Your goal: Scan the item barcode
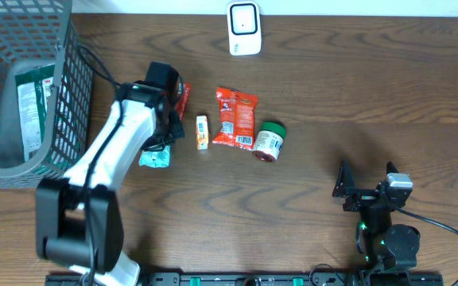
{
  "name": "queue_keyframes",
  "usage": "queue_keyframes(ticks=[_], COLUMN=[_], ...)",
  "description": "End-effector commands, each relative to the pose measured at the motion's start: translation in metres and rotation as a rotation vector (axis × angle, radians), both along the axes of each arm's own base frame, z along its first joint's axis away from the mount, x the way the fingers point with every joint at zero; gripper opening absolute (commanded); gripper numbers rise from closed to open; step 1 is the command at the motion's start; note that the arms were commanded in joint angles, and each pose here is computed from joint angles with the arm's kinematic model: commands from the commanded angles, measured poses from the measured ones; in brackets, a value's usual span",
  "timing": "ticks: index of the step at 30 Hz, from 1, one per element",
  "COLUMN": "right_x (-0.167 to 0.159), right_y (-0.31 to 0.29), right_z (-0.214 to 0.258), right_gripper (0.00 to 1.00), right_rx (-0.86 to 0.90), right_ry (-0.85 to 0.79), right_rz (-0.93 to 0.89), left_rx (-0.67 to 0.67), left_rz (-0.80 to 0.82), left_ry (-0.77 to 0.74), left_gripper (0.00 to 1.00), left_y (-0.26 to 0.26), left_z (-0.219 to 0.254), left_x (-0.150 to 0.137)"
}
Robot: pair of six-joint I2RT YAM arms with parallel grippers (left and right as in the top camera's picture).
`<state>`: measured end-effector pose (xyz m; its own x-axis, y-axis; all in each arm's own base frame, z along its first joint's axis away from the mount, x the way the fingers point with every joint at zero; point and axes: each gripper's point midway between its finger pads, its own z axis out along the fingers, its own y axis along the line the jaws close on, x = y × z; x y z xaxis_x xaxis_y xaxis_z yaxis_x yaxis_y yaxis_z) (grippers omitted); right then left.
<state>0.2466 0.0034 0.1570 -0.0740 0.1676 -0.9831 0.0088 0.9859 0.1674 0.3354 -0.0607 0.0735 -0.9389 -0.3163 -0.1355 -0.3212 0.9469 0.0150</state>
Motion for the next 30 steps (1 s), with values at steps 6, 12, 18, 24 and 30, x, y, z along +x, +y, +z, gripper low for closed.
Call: queue_keyframes(ticks=[6, 12, 18, 24, 30], right_x=[0.000, 0.000, 0.000, 0.000, 0.000], right_y=[-0.002, -0.002, -0.002, -0.001, -0.002], right_z=[-0.001, -0.002, -0.002, -0.002, -0.002], right_gripper=[0.99, 0.99, 0.99, 0.99, 0.99], right_rx=[-0.011, -0.012, -0.012, -0.012, -0.012], right_ry=[0.005, 0.006, 0.006, 0.006, 0.006], right_rz=[-0.005, -0.005, -0.005, -0.005, -0.005], left_rx=[0.003, -0.005, 0.004, 0.015, -0.034], left_rz=[-0.014, -0.075, -0.083, -0.084, -0.105], left_ry=[-0.026, -0.123, -0.083, -0.017, -0.017], left_gripper=[0.72, 0.71, 0.07, 0.08, 0.08], left_y=[-0.004, -0.007, -0.005, -0.001, -0.008], left_z=[-0.012, 0.029, 0.023, -0.015, -0.053], left_x=[0.019, 0.035, 0.023, 0.008, 0.000])
